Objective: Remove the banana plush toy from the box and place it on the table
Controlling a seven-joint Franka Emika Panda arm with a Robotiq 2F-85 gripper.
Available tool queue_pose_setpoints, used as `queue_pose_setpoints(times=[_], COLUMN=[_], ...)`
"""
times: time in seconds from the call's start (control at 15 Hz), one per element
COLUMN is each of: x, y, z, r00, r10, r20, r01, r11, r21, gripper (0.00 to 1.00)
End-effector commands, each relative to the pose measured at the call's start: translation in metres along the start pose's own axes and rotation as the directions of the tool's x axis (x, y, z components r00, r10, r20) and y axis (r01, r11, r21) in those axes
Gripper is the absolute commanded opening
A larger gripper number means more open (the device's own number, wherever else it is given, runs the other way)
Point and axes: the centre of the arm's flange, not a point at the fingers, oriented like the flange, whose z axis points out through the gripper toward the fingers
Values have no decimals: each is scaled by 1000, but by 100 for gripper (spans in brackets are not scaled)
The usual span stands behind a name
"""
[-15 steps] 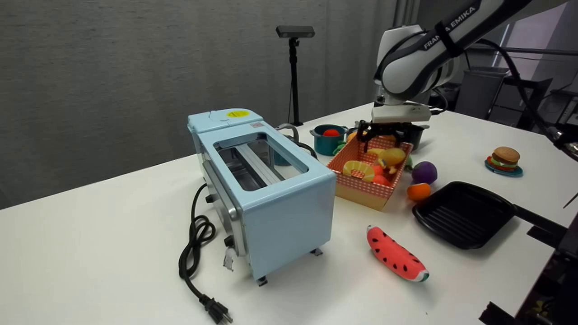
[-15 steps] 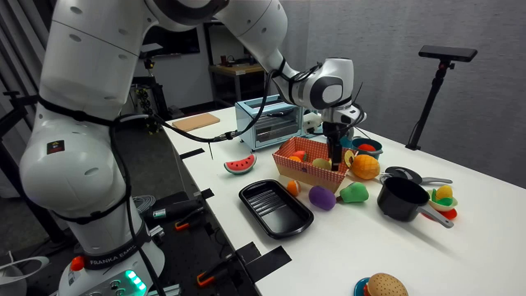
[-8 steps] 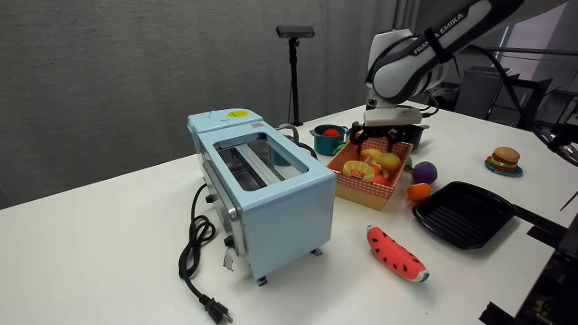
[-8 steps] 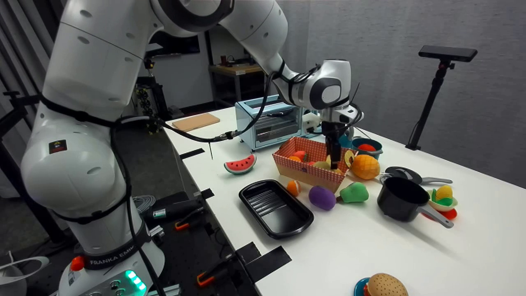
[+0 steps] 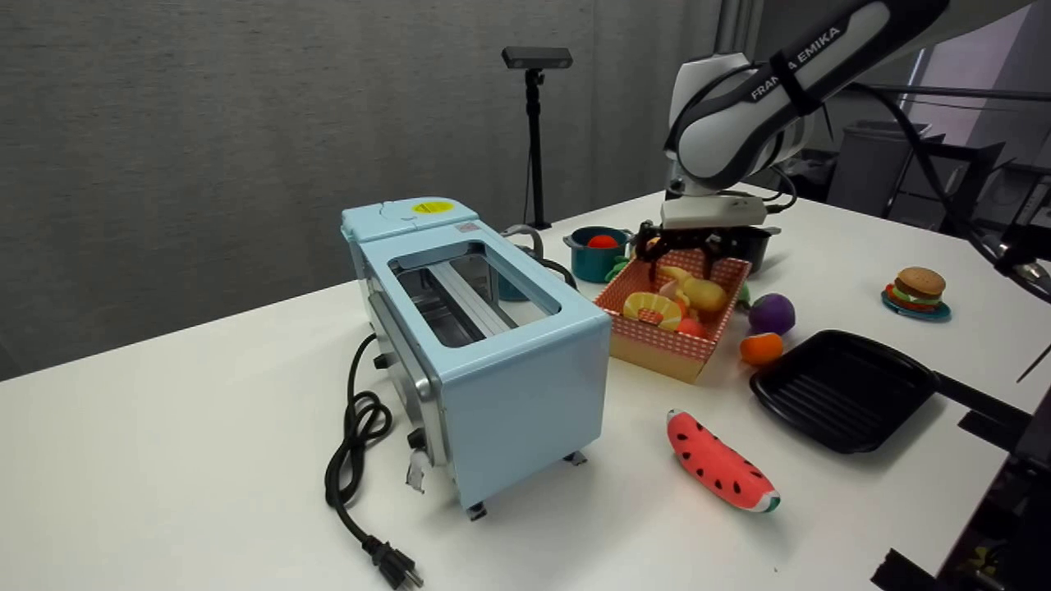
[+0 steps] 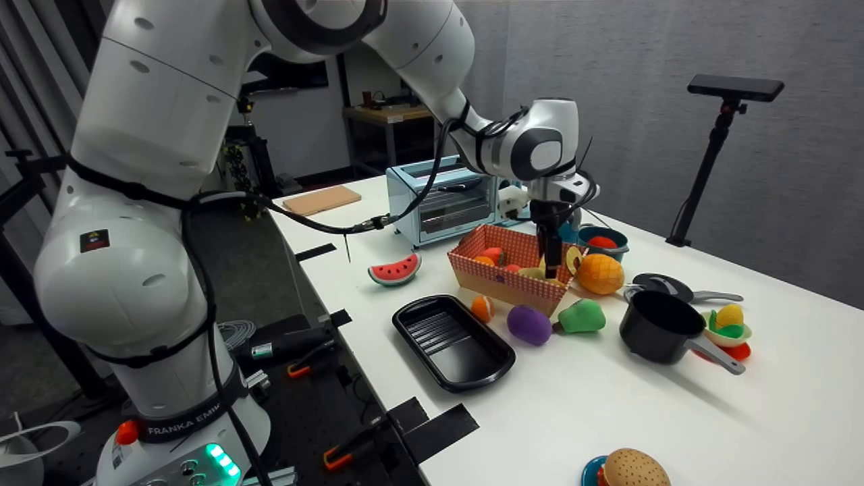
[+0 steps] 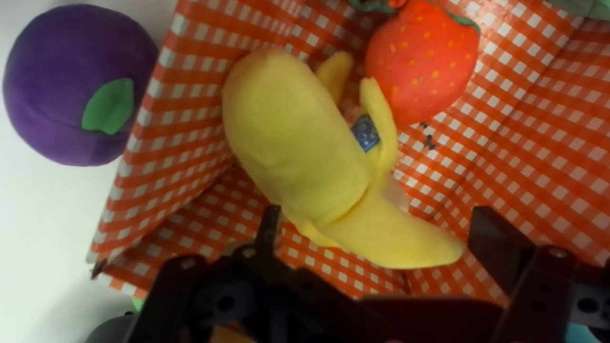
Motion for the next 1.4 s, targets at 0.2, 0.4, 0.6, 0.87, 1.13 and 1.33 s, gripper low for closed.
queue_pose_setpoints(times=[0.2, 0.4, 0.6, 0.87, 1.13, 1.33], x=[13, 14, 15, 17, 16, 14], y=[1, 1, 0, -1, -5, -10], z=[-3, -4, -6, -10, -25, -45], r00=[1000, 1000, 1000, 1000, 999, 997], r10=[16, 14, 13, 15, 3, -11], r20=[-9, -14, -18, -27, -50, -79], r01=[-16, -14, -13, -15, -2, 15], r11=[1000, 1000, 1000, 1000, 1000, 999], r21=[0, -1, 1, 5, 24, 47], gripper=[58, 35, 13, 0, 1, 1])
